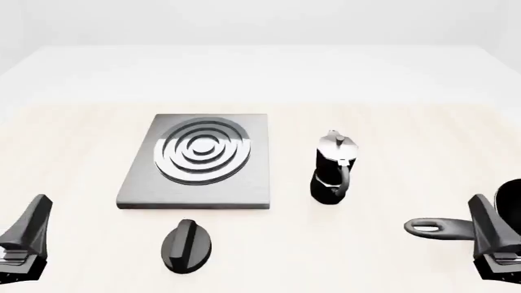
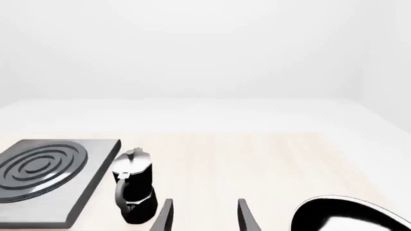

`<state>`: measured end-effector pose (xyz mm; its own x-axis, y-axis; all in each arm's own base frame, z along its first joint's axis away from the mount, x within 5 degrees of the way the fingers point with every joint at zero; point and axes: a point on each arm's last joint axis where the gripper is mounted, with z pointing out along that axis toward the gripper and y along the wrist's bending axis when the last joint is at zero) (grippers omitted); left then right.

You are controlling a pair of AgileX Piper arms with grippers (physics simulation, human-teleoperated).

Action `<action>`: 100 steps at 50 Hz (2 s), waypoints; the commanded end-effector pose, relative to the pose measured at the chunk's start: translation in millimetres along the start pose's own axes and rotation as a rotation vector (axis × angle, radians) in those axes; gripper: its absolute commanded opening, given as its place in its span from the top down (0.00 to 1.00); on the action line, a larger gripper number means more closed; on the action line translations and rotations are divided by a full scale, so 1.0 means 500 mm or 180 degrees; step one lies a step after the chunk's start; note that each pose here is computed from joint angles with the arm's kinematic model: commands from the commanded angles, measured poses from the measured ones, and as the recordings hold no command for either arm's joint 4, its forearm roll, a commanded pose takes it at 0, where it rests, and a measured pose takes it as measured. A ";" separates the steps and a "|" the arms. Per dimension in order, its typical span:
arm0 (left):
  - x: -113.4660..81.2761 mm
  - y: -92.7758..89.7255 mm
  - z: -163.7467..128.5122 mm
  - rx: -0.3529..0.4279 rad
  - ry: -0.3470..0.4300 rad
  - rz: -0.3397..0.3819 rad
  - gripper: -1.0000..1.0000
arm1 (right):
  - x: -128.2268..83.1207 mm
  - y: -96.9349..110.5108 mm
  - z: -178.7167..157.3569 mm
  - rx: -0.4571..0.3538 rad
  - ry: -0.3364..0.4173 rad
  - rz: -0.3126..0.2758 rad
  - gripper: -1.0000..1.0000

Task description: Put the moka pot on the stove.

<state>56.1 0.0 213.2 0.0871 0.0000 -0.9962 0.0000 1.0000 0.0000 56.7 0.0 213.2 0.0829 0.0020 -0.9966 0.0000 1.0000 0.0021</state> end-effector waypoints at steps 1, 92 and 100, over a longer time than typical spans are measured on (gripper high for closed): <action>0.000 0.000 0.000 0.0000 0.0000 0.0000 0.00 | 0.001 0.000 0.003 0.0005 0.0037 0.0015 0.00; 0.000 0.000 0.000 0.0000 0.0000 0.0000 0.00 | 0.028 0.103 0.157 -0.1158 0.0640 -0.0104 0.00; 0.000 0.000 0.000 0.0000 0.0000 0.0000 0.00 | 0.034 0.110 0.165 -0.1194 0.0667 -0.0101 0.00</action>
<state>56.1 0.0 213.2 0.0871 0.0000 -0.9962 0.0000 1.0000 0.0000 133.9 49.3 207.9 -0.1045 -0.0635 -0.9925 -0.3484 0.9371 -0.0232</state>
